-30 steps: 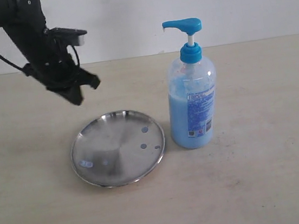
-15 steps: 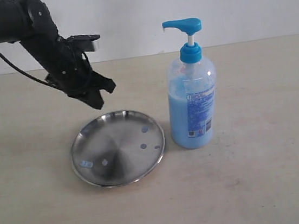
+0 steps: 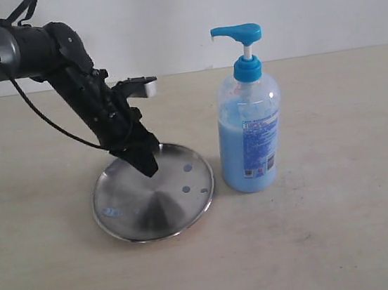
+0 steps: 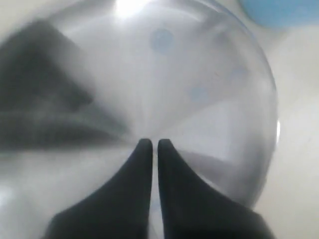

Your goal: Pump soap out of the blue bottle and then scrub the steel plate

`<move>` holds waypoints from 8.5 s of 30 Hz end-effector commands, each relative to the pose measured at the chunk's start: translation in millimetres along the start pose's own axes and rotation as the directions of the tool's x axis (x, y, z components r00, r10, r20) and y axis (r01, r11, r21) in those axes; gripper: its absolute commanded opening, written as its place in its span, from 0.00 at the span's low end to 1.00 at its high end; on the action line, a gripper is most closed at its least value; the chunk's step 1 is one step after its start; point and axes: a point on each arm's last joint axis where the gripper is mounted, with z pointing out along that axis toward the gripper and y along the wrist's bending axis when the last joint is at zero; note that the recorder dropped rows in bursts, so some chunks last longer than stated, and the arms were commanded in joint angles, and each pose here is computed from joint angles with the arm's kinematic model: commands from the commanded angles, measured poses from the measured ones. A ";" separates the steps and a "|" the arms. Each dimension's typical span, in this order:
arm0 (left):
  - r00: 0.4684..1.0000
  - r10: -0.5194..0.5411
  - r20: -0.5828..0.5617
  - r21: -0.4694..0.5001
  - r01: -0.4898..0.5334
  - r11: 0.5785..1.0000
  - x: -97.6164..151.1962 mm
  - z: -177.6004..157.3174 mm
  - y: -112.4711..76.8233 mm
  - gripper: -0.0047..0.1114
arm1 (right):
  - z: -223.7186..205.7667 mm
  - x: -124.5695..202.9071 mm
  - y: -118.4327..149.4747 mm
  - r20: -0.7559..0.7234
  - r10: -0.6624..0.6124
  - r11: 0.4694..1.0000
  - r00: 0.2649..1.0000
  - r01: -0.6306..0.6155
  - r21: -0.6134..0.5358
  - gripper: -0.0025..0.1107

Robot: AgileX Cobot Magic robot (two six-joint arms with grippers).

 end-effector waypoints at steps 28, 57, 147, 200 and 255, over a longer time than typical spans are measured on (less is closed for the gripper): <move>0.951 0.282 -0.125 -0.015 -0.286 0.958 11.7 -12.1 3.2 0.07 | -0.3 -0.1 -0.2 0.002 -0.004 1.000 1.000 0.004 0.002 0.03; 0.481 0.286 0.829 -0.531 0.515 0.673 91.5 -183.6 -45.8 0.07 | -0.2 0.0 -0.2 0.002 -0.005 1.000 1.000 0.005 0.002 0.03; 0.317 0.156 0.935 -0.342 0.702 0.625 361.7 -70.7 -157.5 0.07 | -0.1 0.4 -0.2 -0.004 -0.004 1.000 1.000 0.004 0.002 0.03; 0.313 0.161 0.936 -0.342 0.702 0.625 361.5 -71.2 -157.6 0.07 | -17.5 13.9 -23.6 -0.115 -0.195 0.933 0.974 0.220 0.285 0.03; 0.286 0.170 0.943 -0.331 0.754 0.567 364.0 -74.6 -155.3 0.07 | -16.9 13.4 -21.8 -0.127 -0.268 0.923 0.955 0.292 0.249 0.03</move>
